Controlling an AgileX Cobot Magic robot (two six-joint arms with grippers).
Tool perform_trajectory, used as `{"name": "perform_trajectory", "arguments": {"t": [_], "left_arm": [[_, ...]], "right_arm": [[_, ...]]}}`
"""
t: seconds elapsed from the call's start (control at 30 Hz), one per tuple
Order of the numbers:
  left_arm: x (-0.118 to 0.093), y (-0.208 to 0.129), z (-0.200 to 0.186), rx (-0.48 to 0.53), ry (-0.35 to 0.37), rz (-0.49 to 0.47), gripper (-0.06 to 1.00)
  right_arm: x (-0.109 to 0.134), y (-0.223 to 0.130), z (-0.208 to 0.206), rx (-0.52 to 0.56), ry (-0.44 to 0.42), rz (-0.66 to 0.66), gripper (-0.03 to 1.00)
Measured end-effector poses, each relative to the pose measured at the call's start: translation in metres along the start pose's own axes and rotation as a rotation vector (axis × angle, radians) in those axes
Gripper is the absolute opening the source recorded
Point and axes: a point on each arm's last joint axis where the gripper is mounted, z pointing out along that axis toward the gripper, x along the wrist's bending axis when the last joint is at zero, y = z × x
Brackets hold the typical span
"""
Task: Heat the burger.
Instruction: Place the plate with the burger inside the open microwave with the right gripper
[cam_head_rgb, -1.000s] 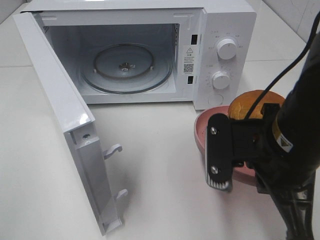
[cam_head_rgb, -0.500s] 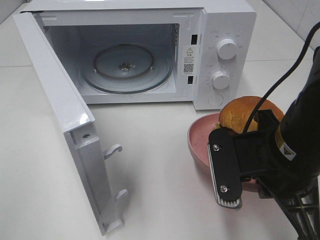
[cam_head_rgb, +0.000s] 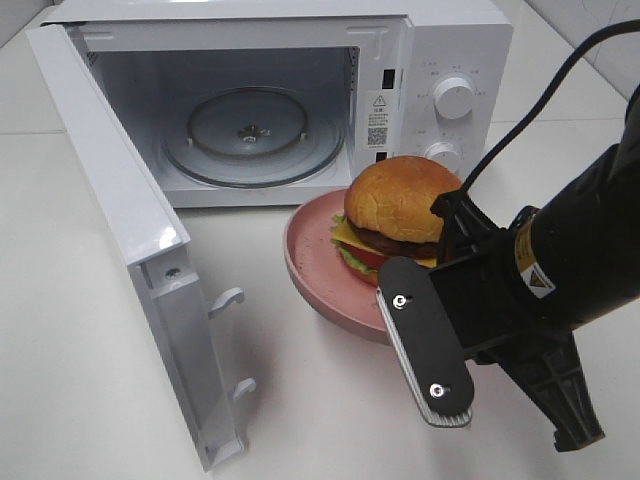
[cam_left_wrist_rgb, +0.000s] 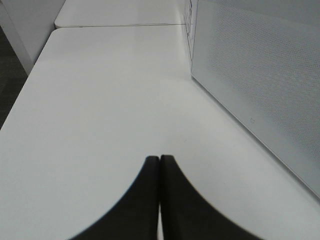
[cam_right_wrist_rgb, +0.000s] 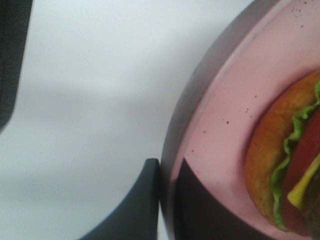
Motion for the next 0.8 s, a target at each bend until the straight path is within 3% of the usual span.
{"name": "perform_trajectory", "arguments": {"t": [0.53, 0.8], "left_arm": [[0.000, 0.000, 0.000, 0.000, 0.000, 0.000, 0.00], [0.000, 0.000, 0.000, 0.000, 0.000, 0.000, 0.00]], "right_arm": [[-0.014, 0.012, -0.001, -0.109, -0.170, -0.215, 0.02], [-0.022, 0.018, 0.011, -0.107, -0.151, -0.232, 0.02]]}}
